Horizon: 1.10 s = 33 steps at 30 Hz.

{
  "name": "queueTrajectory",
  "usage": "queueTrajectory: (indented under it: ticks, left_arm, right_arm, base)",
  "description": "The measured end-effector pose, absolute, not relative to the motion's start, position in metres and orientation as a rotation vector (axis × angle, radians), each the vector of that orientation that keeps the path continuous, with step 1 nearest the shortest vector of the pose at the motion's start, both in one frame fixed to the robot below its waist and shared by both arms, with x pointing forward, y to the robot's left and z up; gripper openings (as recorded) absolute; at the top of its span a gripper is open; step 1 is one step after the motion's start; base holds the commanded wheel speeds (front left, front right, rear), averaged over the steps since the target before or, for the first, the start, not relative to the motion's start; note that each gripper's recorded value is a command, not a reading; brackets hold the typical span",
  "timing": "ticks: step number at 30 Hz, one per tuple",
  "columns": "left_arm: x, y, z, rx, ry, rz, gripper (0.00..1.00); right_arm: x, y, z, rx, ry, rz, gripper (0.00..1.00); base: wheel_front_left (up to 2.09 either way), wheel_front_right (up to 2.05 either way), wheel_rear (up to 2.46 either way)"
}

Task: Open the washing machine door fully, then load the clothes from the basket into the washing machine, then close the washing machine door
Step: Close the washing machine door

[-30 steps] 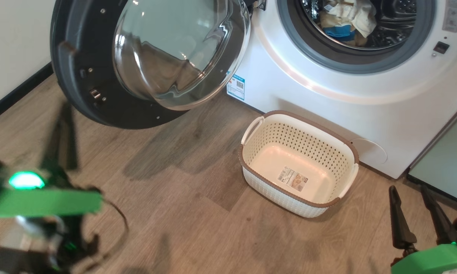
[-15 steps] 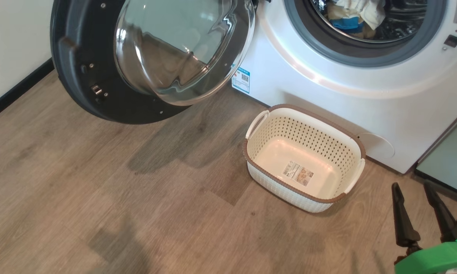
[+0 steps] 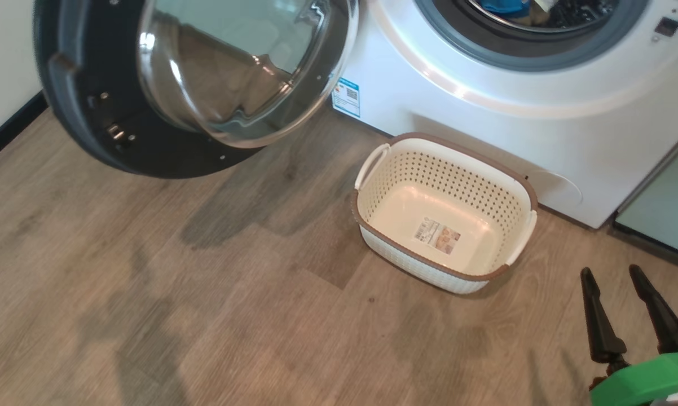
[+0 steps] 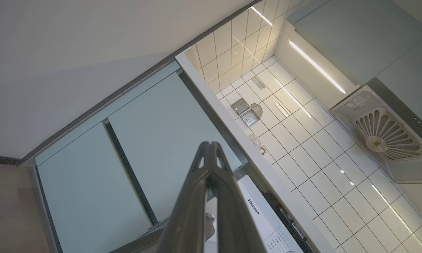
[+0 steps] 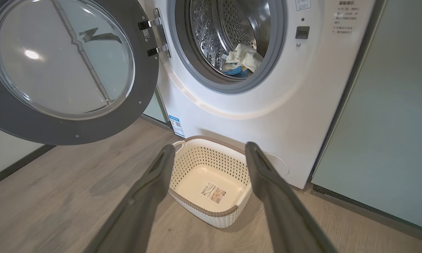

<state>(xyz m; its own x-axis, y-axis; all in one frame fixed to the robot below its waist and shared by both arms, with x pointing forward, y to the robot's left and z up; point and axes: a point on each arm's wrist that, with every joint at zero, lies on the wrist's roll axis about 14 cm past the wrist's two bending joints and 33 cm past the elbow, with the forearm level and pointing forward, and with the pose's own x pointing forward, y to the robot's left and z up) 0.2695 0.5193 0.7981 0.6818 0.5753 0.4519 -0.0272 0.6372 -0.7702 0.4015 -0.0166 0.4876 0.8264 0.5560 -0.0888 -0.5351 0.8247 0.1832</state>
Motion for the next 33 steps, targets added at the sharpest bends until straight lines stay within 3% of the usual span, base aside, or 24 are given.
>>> queueTrajectory:
  ticks: [11, 33]
  left_arm:
    - [0.307, 0.554, 0.694, -1.067, -0.582, 0.551, 0.0]
    - [0.387, 0.52, 0.603, -1.119, -0.245, 0.55, 0.0]
  right_arm:
    - [0.416, -0.029, 0.482, 0.138, 0.157, 0.558, 1.0]
    - [0.436, -0.046, 0.463, 0.124, 0.202, 0.526, 1.0]
  base:
    - [0.0, 0.0, 0.0]
    - [0.0, 0.0, 0.0]
